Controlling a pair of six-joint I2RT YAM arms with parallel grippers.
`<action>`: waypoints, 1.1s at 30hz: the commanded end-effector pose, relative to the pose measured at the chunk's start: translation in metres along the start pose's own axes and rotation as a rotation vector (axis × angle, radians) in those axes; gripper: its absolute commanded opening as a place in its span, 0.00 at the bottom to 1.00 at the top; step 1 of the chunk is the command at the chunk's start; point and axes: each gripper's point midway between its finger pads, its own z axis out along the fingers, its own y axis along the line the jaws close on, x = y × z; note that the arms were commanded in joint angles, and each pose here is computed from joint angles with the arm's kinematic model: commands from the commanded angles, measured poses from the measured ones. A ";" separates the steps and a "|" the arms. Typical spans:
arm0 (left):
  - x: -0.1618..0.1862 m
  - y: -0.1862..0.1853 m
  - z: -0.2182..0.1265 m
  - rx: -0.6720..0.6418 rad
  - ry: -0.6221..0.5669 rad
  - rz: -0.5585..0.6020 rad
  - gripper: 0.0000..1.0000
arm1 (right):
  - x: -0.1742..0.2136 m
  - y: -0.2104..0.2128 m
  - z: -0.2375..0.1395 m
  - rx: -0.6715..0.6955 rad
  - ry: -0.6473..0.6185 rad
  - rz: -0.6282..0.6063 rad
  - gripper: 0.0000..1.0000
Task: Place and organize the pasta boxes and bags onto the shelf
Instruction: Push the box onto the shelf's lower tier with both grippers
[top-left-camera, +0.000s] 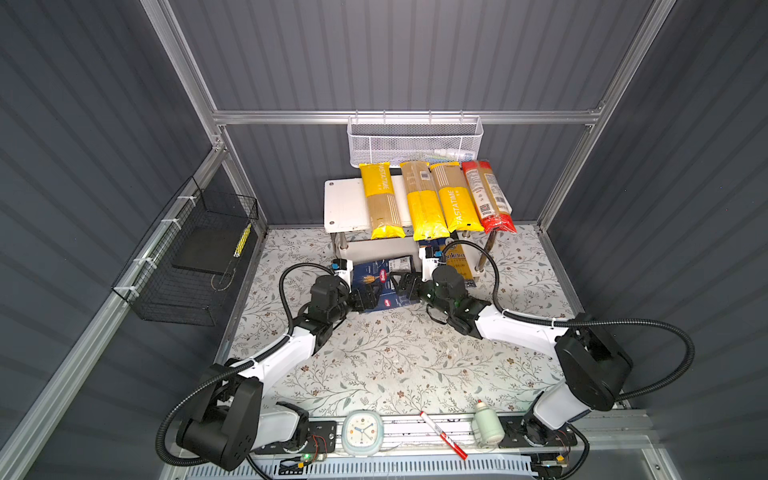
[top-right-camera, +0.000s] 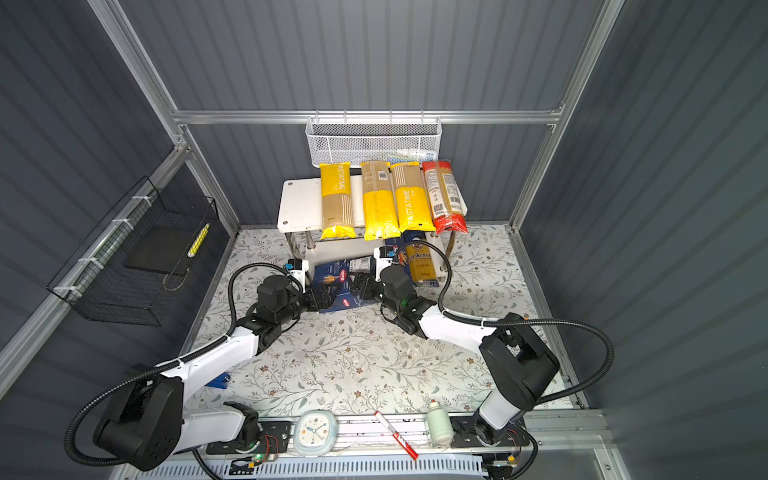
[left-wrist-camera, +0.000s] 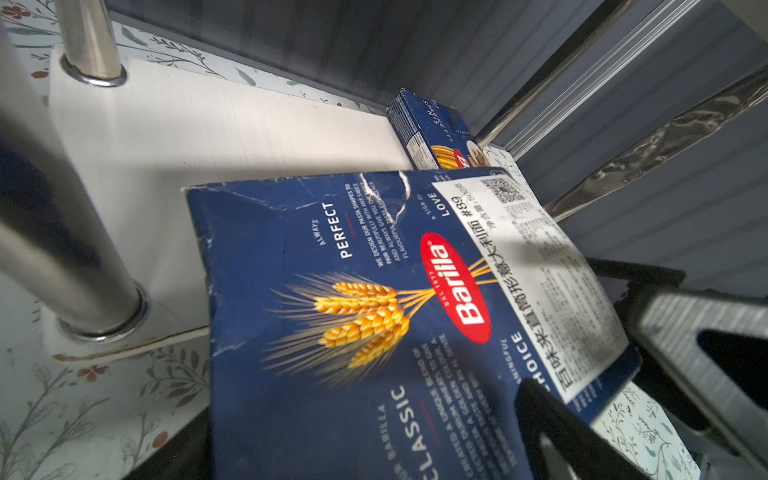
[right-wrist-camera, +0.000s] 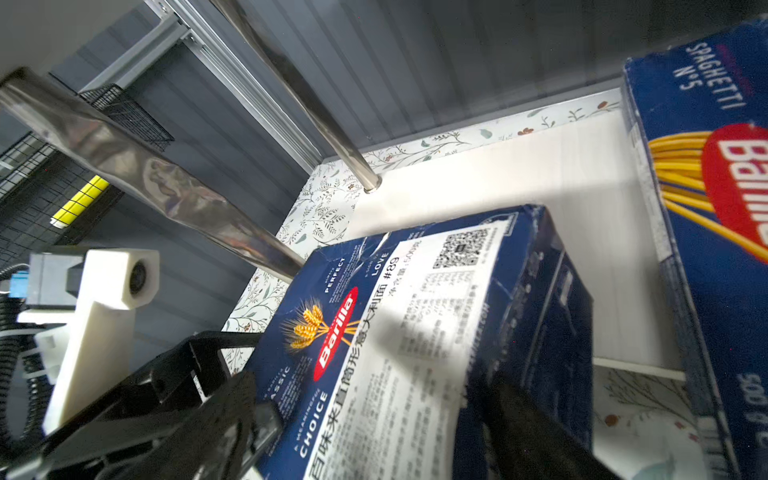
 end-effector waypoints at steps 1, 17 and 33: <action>-0.060 -0.083 -0.008 0.301 -0.174 0.146 0.99 | 0.005 0.058 -0.001 -0.247 0.048 0.015 0.87; -0.060 -0.073 0.020 0.255 -0.135 0.157 0.99 | -0.006 0.033 0.014 -0.216 0.037 0.022 0.88; -0.057 -0.032 0.041 0.043 -0.107 0.147 0.99 | -0.026 0.025 0.032 -0.221 0.036 0.018 0.88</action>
